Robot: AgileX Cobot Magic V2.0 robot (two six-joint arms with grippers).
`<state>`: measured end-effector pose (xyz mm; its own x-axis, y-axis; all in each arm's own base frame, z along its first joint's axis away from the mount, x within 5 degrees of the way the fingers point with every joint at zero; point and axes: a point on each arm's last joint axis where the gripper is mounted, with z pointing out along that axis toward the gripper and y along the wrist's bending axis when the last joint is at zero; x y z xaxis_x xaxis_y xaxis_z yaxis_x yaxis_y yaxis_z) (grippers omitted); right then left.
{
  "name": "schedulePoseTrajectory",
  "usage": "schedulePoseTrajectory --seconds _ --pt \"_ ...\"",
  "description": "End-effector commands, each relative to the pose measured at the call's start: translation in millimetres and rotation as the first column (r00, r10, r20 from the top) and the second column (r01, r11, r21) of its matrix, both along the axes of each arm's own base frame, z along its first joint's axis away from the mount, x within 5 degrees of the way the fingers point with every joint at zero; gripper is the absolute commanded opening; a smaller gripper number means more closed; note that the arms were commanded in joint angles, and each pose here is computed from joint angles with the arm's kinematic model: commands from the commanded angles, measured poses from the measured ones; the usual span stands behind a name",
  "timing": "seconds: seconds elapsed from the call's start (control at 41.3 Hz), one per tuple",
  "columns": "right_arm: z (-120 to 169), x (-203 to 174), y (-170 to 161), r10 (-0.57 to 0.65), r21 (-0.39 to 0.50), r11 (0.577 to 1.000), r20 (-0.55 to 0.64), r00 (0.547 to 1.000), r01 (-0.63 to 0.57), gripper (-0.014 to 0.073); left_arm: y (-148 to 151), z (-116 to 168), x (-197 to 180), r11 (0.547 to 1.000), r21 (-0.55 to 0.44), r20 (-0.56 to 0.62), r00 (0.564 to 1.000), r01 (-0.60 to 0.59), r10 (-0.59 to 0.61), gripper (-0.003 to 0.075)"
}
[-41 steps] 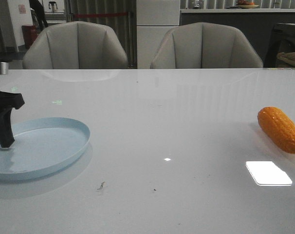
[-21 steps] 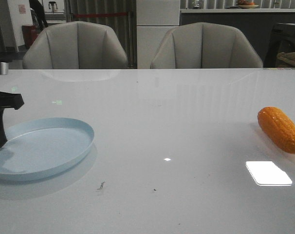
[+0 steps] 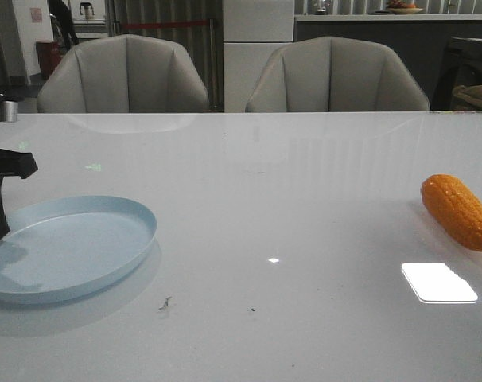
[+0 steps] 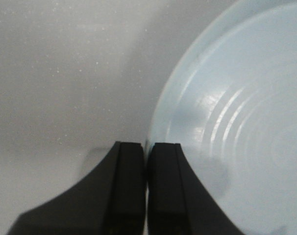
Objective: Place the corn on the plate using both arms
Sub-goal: 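Lift the plate with the left gripper and set it down mid-table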
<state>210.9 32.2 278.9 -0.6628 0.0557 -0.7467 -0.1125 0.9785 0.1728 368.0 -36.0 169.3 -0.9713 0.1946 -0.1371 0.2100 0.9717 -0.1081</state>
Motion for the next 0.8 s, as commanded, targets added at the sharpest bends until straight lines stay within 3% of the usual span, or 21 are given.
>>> schedulePoseTrajectory --seconds 0.0,0.242,0.412,0.63,0.775 --pt "19 5 -1 -0.025 0.021 1.000 0.105 0.994 0.023 0.0409 -2 33 5 1.000 -0.029 0.081 0.997 0.000 0.002 0.0092" --pt "19 5 -1 -0.025 0.021 1.000 0.104 0.994 0.022 0.0409 -9 70 19 0.995 -0.096 0.117 0.993 0.007 0.005 0.0090" --pt "19 5 -1 -0.025 0.021 1.000 0.104 0.994 0.022 0.0409 -19 101 26 0.979 -0.201 0.162 0.987 0.035 -0.002 0.0089" --pt "19 5 -1 -0.024 0.021 1.000 0.102 0.994 0.022 0.0409 -39 141 31 0.916 -0.391 0.225 0.974 0.092 -0.002 0.0089" --pt "19 5 -1 -0.024 0.021 1.000 0.102 0.994 0.022 0.0409 -61 154 28 0.888 -0.435 0.246 0.968 0.149 -0.042 0.0089"
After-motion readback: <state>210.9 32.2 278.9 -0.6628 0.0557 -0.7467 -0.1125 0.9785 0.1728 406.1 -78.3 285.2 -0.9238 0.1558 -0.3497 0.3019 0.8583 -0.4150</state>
